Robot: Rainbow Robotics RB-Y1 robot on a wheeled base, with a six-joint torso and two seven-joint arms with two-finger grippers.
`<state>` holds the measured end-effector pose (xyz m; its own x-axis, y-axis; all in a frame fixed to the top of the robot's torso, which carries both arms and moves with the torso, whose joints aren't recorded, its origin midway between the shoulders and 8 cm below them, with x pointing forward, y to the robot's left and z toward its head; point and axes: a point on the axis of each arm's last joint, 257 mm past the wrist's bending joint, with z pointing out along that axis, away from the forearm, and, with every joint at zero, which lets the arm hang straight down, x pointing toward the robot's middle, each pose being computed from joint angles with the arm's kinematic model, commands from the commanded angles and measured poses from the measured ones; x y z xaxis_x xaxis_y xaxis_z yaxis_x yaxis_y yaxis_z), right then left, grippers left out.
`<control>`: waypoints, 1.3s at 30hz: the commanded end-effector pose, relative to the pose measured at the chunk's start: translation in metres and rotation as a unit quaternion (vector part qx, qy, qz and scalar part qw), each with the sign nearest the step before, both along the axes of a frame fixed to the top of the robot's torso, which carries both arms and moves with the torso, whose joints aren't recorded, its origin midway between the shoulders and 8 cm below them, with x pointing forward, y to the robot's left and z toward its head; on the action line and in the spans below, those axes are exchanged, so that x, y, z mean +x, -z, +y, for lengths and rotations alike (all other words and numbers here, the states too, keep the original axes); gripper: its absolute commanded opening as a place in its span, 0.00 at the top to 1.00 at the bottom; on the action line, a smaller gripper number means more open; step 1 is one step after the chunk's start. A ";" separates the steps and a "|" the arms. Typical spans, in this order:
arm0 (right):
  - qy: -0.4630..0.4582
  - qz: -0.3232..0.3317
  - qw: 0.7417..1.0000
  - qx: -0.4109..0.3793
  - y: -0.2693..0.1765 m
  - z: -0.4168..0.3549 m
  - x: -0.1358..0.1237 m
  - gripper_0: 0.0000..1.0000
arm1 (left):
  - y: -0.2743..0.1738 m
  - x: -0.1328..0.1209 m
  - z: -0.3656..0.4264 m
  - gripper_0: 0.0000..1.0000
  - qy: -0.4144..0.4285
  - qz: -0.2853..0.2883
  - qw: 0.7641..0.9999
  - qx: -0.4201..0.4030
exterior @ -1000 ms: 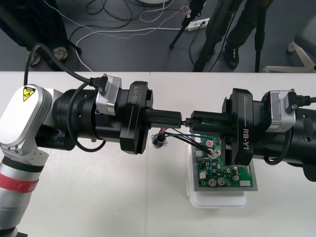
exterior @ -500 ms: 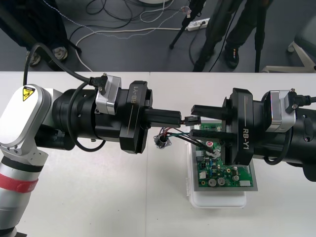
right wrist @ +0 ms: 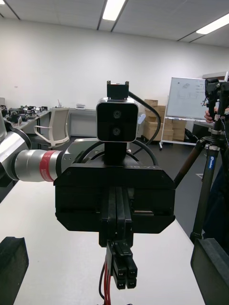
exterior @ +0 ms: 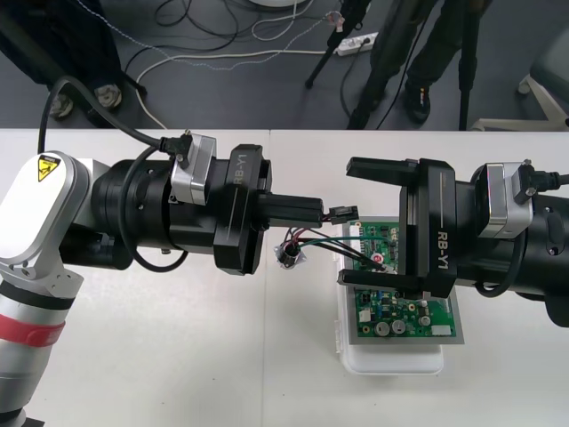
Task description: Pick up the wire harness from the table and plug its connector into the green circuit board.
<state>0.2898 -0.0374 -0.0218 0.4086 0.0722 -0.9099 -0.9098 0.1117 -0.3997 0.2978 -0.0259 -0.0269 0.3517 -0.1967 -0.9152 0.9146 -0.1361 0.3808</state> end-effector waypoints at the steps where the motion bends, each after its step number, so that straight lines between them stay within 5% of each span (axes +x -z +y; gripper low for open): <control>1: 0.002 -0.018 1.000 0.013 -0.014 -0.001 -0.004 0.00 | -0.012 0.006 0.002 1.00 -0.008 -0.011 1.000 0.003; 18: 0.011 0.015 1.000 -0.021 0.010 -0.017 0.001 0.00 | 0.023 0.019 0.047 1.00 0.003 0.043 0.999 0.014; 39: 0.030 0.020 0.969 -0.244 0.107 -0.106 0.011 0.00 | 0.070 0.068 0.129 1.00 -0.071 0.080 0.993 0.056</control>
